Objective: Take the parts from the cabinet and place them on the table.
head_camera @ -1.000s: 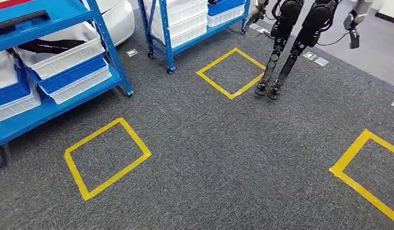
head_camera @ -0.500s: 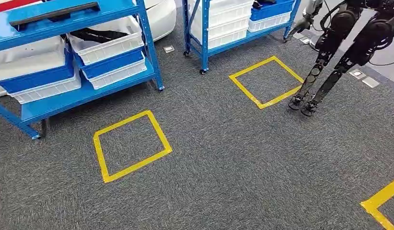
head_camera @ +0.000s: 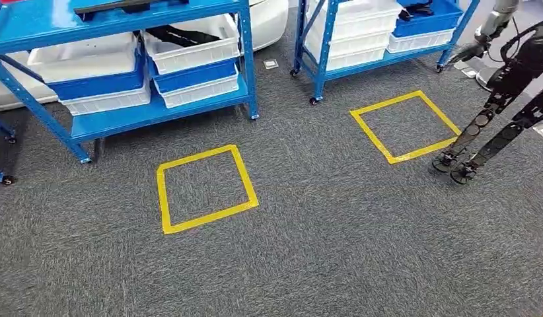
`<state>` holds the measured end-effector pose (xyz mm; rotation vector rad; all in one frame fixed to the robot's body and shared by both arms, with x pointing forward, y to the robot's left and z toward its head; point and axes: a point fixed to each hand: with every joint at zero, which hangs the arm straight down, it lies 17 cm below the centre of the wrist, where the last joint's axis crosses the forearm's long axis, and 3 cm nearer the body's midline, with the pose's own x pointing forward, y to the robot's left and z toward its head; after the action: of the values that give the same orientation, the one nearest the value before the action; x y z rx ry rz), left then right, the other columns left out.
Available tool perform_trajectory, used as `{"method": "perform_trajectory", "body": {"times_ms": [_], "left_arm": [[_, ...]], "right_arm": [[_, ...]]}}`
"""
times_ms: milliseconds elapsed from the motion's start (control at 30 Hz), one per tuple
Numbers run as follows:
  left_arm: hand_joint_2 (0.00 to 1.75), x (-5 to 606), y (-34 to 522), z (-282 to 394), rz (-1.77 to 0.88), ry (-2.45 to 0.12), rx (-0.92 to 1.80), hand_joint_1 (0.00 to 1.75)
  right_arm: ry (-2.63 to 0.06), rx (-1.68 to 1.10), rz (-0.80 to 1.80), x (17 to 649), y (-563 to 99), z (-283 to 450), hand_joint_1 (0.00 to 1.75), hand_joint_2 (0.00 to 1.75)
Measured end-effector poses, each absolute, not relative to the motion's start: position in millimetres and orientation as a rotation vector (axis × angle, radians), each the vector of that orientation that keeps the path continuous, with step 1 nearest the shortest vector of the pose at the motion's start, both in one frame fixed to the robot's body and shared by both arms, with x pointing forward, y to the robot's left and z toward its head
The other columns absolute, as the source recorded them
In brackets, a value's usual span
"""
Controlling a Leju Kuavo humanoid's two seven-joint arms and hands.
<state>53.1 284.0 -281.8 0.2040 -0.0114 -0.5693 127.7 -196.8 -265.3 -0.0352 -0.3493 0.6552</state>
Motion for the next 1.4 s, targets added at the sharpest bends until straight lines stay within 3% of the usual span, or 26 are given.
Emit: {"method": "perform_trajectory", "body": {"times_ms": [733,767,1000,1033,1400], "left_arm": [[0.00,50,278,-282,-0.461,-0.008,0.191,0.00],[1.75,49,279,-282,-0.443,0.001,0.193,0.00],[1.75,60,268,-282,-0.280,-0.051,0.135,0.00],[0.00,60,263,-282,-0.256,-0.061,0.116,0.00],[0.00,68,261,-281,-0.185,-0.099,0.121,0.00]], "right_arm": [[-0.331,-0.029,0.625,117,-199,-268,0.00,0.00],[-0.331,-0.032,0.622,118,-200,-268,0.00,0.00],[-0.323,-0.032,0.618,118,-198,-267,0.00,0.00],[-0.322,-0.032,0.617,118,-198,-268,0.00,0.00],[-0.309,-0.037,0.602,112,-208,-270,0.00,0.00]]}}
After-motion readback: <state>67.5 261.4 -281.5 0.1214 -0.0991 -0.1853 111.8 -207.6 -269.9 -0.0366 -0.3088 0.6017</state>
